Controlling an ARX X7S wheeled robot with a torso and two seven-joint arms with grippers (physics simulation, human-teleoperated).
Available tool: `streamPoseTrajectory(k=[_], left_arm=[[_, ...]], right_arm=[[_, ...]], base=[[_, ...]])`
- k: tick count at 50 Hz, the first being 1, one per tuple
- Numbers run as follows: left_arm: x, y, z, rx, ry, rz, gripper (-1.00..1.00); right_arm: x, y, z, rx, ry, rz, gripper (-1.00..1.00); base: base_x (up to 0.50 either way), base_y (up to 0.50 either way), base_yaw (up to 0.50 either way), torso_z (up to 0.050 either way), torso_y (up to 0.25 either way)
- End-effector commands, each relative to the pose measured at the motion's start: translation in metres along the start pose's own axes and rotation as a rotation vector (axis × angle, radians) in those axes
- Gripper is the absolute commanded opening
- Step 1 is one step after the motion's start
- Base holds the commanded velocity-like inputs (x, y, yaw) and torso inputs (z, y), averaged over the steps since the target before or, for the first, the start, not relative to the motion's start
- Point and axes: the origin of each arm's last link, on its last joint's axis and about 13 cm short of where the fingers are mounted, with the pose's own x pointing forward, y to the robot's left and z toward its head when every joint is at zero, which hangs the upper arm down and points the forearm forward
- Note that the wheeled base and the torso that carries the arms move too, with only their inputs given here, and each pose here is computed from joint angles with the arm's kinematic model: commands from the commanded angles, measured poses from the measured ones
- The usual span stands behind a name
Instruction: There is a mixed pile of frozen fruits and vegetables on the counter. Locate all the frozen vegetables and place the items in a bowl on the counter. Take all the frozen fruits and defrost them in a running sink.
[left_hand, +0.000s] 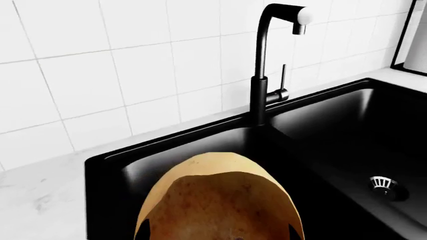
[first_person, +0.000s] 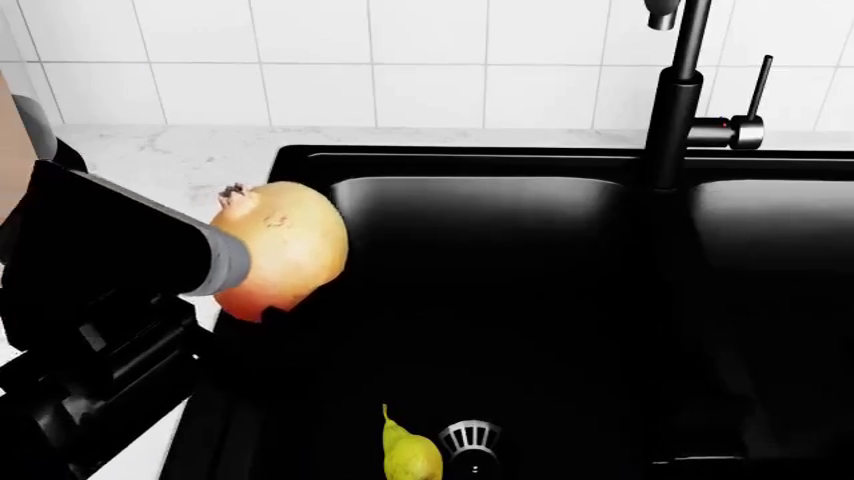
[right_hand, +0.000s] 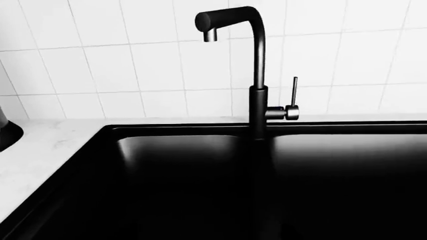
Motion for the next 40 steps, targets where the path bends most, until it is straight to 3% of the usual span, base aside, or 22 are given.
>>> streamPoseTrajectory(k=[1, 9, 21, 29, 40], left_arm=[[0.013, -0.006, 0.004, -0.007, 0.012, -0.005, -1.00], [0.017, -0.008, 0.001, -0.010, 0.023, -0.004, -1.00], [0.039, -0.028, -0.002, 0.007, 0.065, -0.067, -1.00], [0.073, -0.046, 0.006, 0.043, 0.110, -0.080, -1.00], [0.107, -0.066, -0.009, 0.102, 0.200, -0.091, -1.00]], right_arm=[[-0.016, -0.004, 0.009, -0.019, -0.035, -0.026, 1.00], [-0.020, -0.005, 0.018, -0.031, -0.035, -0.034, 1.00], [-0.026, -0.007, 0.019, -0.028, -0.034, -0.038, 1.00], [-0.032, -0.007, 0.019, -0.030, -0.035, -0.030, 1.00], [-0.048, -0.013, 0.020, -0.029, -0.055, -0.033, 1.00]], base=[[0.00, 0.00, 0.00, 0.000, 0.000], [0.00, 0.00, 0.00, 0.000, 0.000], [0.00, 0.00, 0.00, 0.000, 0.001], [0.00, 0.00, 0.00, 0.000, 0.000], [0.00, 0.00, 0.00, 0.000, 0.001]])
